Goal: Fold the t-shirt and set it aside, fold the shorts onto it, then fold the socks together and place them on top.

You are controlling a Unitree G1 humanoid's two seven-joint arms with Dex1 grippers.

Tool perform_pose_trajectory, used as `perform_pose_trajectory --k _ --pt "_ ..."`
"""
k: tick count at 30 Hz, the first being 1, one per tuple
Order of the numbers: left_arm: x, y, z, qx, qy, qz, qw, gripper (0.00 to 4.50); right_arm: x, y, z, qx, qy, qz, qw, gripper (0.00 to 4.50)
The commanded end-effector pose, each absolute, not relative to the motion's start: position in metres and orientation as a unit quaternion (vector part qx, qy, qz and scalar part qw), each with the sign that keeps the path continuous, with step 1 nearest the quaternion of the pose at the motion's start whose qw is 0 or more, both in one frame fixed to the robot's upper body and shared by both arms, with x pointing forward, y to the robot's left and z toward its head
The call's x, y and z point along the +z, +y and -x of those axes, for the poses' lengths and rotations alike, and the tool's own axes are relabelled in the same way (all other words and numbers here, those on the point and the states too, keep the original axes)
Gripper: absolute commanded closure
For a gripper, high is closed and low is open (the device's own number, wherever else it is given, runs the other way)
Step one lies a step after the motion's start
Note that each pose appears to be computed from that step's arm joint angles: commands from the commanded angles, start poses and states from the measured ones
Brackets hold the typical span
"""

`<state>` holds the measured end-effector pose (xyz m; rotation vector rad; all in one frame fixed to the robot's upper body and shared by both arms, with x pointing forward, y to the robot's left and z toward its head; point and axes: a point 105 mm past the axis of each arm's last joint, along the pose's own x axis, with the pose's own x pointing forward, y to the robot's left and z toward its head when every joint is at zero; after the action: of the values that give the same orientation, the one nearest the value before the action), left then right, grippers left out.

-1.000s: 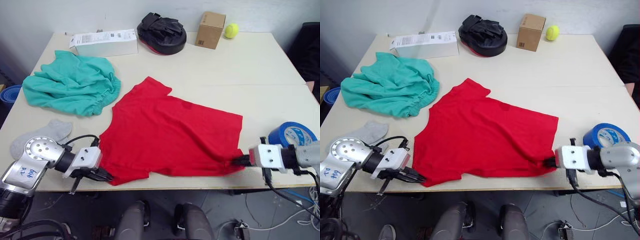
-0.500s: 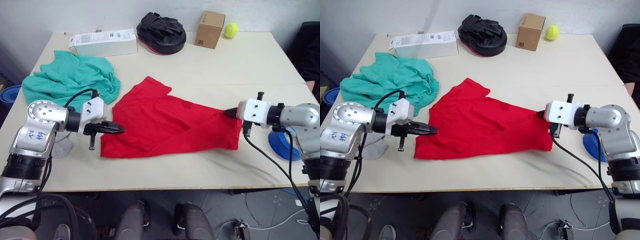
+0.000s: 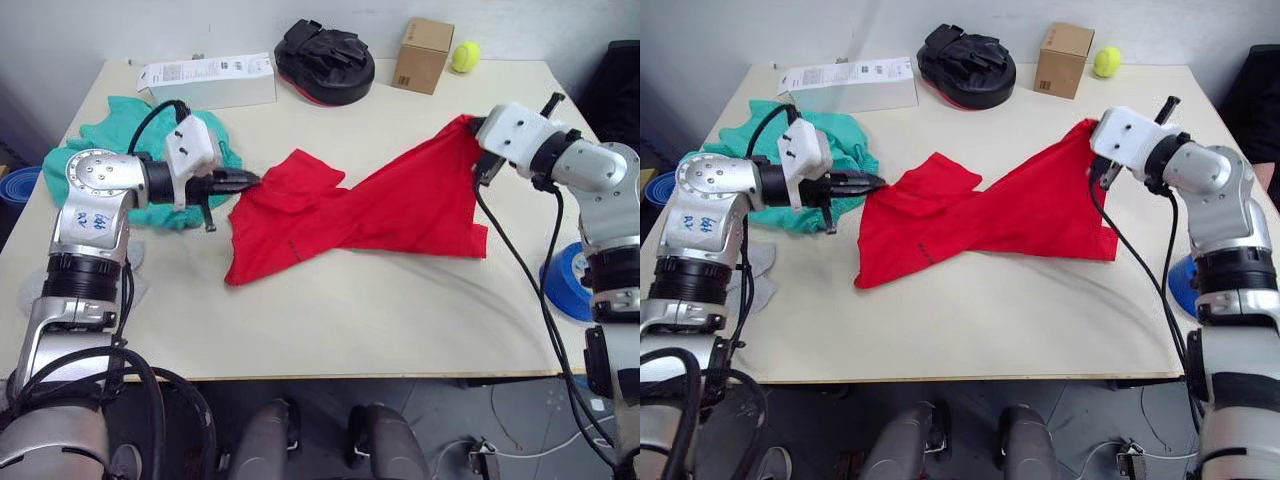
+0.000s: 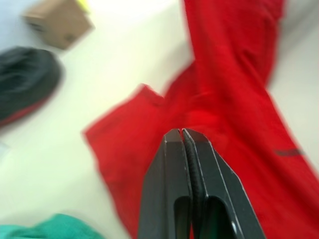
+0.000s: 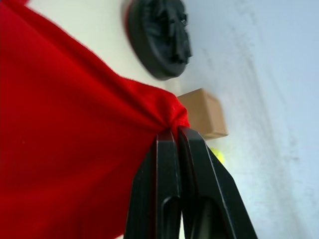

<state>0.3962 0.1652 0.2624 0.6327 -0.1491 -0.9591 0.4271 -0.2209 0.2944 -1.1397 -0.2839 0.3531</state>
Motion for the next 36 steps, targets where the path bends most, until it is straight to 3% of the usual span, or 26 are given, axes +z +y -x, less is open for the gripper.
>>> perform_pose_trajectory --k 1,3,5,8,10,13,15,20,24,30,36 --pt "0.344 0.171 -0.408 -0.346 -0.207 -0.321 0.857 4.5 0.359 -0.227 -0.432 0.048 -0.218 0.527 0.82 4.48" --pt "0.404 0.176 -0.408 -0.274 -0.288 -0.292 0.87 4.5 0.396 -0.231 -0.427 -0.014 -0.28 0.468 0.838 4.48" --pt "0.449 0.179 -0.399 -0.251 -0.336 -0.244 0.874 4.5 0.413 -0.231 -0.422 -0.024 -0.317 0.412 0.854 4.48" --pt "0.463 0.169 -0.386 -0.304 -0.344 -0.242 0.855 4.5 0.407 -0.22 -0.413 0.017 -0.346 0.428 0.835 4.48" --pt "0.447 0.165 -0.382 -0.357 -0.319 -0.25 0.842 4.5 0.395 -0.209 -0.402 0.076 -0.367 0.431 0.82 4.48" --pt "0.394 0.164 -0.375 -0.444 -0.236 -0.264 0.823 4.5 0.358 -0.2 -0.384 0.163 -0.355 0.456 0.799 4.48" --pt "0.339 0.165 -0.359 -0.509 -0.155 -0.284 0.797 4.5 0.317 -0.198 -0.369 0.244 -0.305 0.463 0.796 4.48" --pt "0.251 0.168 -0.31 -0.589 -0.004 -0.252 0.768 4.5 0.236 -0.205 -0.329 0.378 -0.163 0.48 0.774 4.48" --pt "0.216 0.165 -0.284 -0.606 0.064 -0.215 0.763 4.5 0.194 -0.215 -0.303 0.448 -0.068 0.484 0.749 4.48" --pt "0.182 0.165 -0.251 -0.633 0.137 -0.178 0.741 4.5 0.165 -0.222 -0.281 0.499 0.001 0.471 0.727 4.48" --pt "0.155 0.181 -0.204 -0.677 0.248 -0.15 0.677 4.5 0.14 -0.234 -0.237 0.586 0.136 0.399 0.692 4.48"
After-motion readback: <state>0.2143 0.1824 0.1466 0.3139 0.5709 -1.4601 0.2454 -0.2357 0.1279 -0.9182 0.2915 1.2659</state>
